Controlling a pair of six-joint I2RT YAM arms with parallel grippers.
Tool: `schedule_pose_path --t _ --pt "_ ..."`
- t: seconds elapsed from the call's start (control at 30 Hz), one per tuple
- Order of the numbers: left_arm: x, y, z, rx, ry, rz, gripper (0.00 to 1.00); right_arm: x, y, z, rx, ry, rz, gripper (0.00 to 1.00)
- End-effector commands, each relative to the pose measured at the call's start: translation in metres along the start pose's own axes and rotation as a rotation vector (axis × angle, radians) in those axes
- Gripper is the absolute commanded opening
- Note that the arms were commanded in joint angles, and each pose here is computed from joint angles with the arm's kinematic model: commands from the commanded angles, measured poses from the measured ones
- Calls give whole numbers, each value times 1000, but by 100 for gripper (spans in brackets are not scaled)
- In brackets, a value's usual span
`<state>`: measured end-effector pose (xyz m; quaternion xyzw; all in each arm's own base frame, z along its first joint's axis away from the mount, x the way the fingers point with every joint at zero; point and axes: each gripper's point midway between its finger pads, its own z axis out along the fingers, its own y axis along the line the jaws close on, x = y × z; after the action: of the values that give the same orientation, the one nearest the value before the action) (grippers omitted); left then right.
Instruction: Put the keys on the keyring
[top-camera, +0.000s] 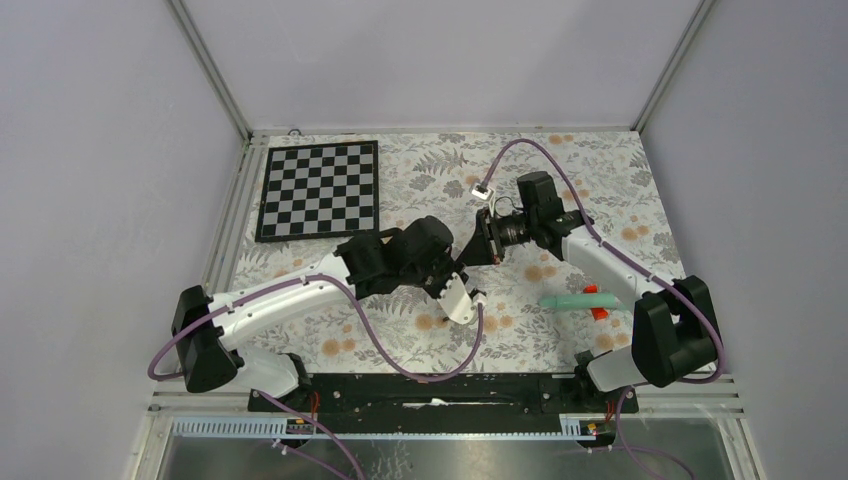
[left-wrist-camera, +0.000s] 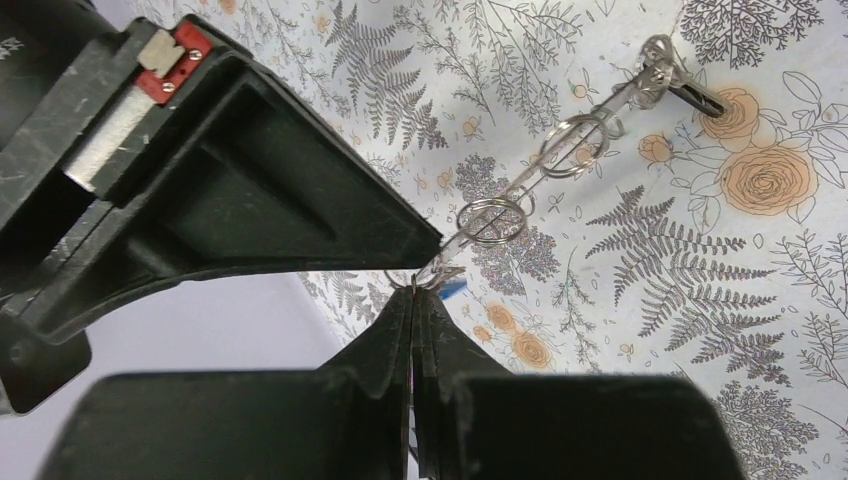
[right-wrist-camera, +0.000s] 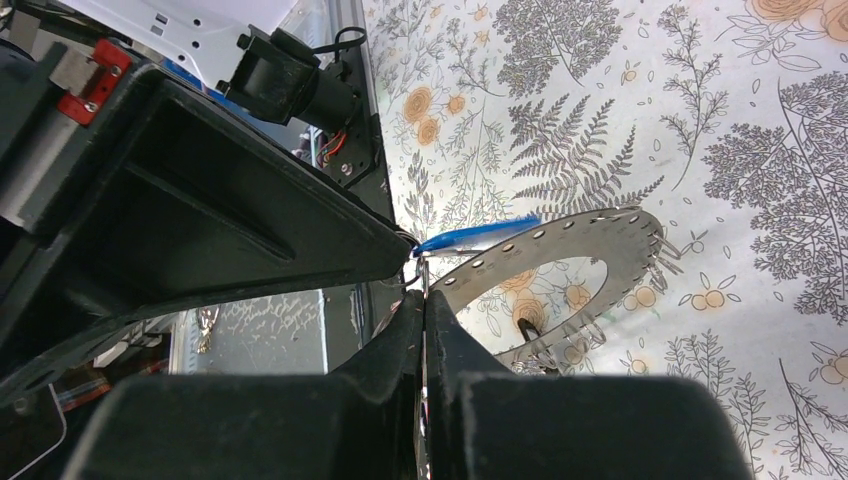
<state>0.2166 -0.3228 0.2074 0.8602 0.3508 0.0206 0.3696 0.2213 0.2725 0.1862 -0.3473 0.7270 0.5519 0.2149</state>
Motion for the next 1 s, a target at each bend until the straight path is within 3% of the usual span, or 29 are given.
schedule_pose_path --t 0.0,0.53,0.97 --pt "4 3 -2 -27 27 32 0 -17 10 -4 -48 -32 -43 0" --pt "4 4 -6 -36 6 -7 0 -18 11 -8 -46 -48 -50 0" --pt "-4 13 -12 -52 -165 -235 0 -29 31 -22 -23 -102 -228 0"
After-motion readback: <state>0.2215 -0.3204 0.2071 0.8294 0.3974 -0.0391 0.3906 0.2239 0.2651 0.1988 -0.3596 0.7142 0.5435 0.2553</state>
